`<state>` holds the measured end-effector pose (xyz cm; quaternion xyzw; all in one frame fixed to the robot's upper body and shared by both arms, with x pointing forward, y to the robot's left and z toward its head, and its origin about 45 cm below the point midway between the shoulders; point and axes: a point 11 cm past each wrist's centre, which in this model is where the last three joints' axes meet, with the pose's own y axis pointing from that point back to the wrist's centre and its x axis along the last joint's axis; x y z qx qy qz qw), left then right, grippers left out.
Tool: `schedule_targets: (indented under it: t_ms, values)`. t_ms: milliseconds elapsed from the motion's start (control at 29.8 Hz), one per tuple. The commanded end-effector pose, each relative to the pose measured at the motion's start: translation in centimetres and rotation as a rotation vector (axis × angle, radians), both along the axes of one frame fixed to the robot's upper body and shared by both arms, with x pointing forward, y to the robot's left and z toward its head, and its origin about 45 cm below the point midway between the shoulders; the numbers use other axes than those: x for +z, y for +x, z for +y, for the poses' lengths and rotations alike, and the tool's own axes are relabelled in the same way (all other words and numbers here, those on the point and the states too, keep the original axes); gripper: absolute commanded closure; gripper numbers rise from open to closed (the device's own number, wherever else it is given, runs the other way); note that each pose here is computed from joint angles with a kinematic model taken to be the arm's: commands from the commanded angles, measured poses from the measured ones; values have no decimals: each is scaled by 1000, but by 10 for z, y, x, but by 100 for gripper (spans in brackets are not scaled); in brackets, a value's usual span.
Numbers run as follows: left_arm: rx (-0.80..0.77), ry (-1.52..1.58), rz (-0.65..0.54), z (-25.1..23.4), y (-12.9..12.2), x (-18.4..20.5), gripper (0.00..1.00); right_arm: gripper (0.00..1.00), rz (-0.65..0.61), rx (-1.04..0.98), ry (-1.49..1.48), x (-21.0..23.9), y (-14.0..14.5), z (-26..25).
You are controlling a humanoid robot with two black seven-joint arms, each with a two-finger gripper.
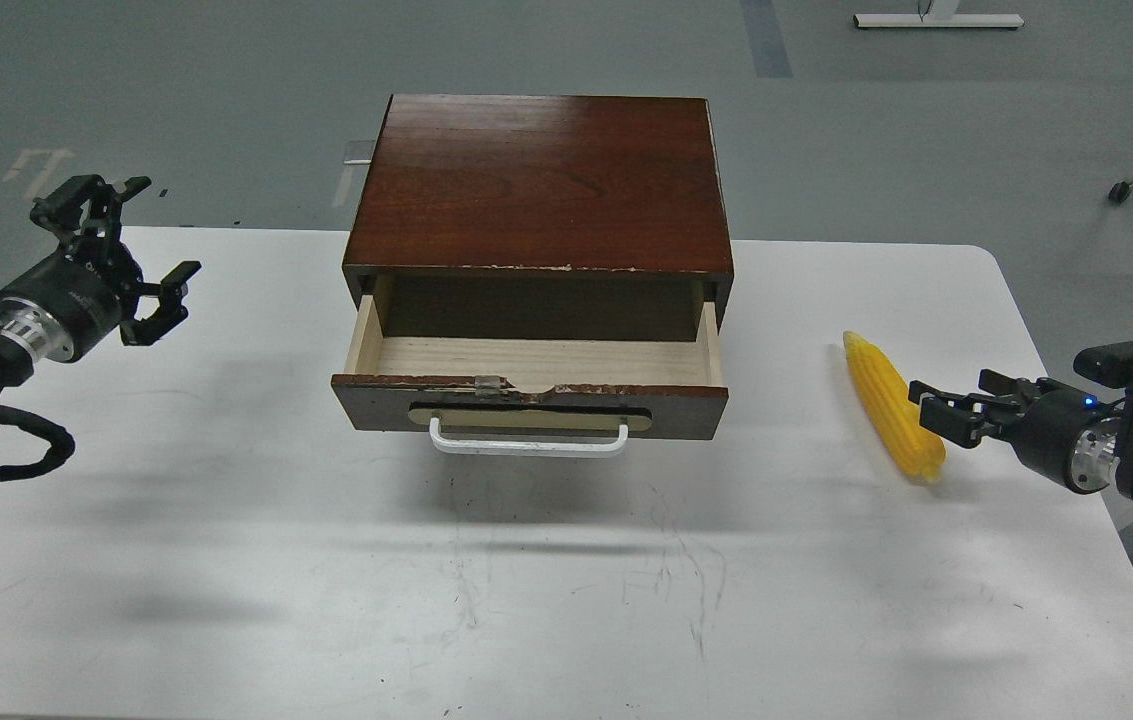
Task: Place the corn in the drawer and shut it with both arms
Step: 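Reach the right gripper down to the yellow corn and grasp it, then lift the corn with the right gripper and lower it into the open drawer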
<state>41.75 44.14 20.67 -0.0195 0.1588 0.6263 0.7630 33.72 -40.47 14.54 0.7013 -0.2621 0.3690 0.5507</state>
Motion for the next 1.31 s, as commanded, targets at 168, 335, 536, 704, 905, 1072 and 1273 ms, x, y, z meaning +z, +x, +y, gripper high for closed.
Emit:
schedule_targets:
  t_ms: [168,335,536,704,905,1072,1273]
  values:
    - [3,4,0,2,-1,1,2,34,17,41,7,-23,9,23]
    - [14,17,-5,10,-2,5,2,35,37,74,8,-34,10,39]
    - [24,30,-6,17,-4,9,2,44,81,90,-53,-48,2,30]
    - [24,30,-6,17,-4,9,2,81,80,94,-51,-48,1,32]
    - [25,31,-6,18,-4,9,2,94,-80,116,-47,2,46,42]
    - [28,35,-7,20,-4,10,2,94,-442,300,-21,119,105,70]
    - [31,38,-9,22,-5,12,2,94,-676,602,-66,225,128,133]
